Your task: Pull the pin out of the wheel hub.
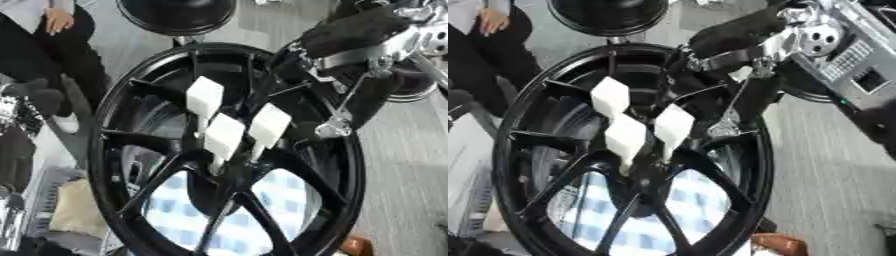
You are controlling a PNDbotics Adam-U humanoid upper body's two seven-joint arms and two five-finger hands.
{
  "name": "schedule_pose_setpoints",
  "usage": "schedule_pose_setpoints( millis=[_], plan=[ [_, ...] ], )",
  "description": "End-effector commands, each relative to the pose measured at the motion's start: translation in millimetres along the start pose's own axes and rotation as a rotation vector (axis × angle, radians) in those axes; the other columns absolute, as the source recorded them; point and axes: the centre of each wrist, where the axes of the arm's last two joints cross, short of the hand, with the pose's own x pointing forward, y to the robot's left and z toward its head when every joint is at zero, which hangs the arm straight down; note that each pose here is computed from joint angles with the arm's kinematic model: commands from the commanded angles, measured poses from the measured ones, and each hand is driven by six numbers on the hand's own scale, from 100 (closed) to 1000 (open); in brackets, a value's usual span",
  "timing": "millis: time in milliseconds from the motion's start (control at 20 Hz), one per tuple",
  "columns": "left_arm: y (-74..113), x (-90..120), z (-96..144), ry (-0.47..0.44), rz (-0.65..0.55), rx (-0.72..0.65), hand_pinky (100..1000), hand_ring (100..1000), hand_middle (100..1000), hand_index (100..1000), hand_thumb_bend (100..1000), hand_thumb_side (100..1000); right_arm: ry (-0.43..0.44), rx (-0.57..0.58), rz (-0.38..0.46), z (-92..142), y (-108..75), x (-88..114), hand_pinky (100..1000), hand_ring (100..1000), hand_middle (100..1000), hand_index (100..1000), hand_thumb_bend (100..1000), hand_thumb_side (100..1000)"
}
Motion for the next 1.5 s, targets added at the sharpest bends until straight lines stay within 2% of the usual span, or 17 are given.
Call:
schedule_pose_setpoints(
  millis=[50,300,1050,1250,1500],
  plan=[
    [-1.4,8.4,-4.5,-0.033,-0.006,-0.017,900,797,656,802,100,813,0.017,-0.009,0.022,4.5,-3.7,-2.6,923,884,785,853,237,362],
    [-2.4,9.7,-6.0,-0.039,-0.005,-0.021,901,797,656,802,100,813,0.013,-0.010,0.009,0.7,1.1,-6.0,922,881,781,853,201,379],
    [-3.3,11.5,-8.1,-0.047,0.000,-0.025,901,798,655,802,100,811,-0.004,0.045,-0.038,-2.2,17.2,-14.2,920,878,774,852,179,419],
    [-3.7,11.8,-8.5,-0.048,0.000,-0.028,901,798,655,802,100,812,-0.008,0.048,-0.043,-3.1,19.2,-15.3,921,878,776,855,214,382],
    [-5.2,13.0,-10.0,-0.054,0.002,-0.037,901,798,655,802,100,812,-0.008,0.048,-0.062,-6.3,25.5,-20.4,918,875,770,851,203,341]
  ],
)
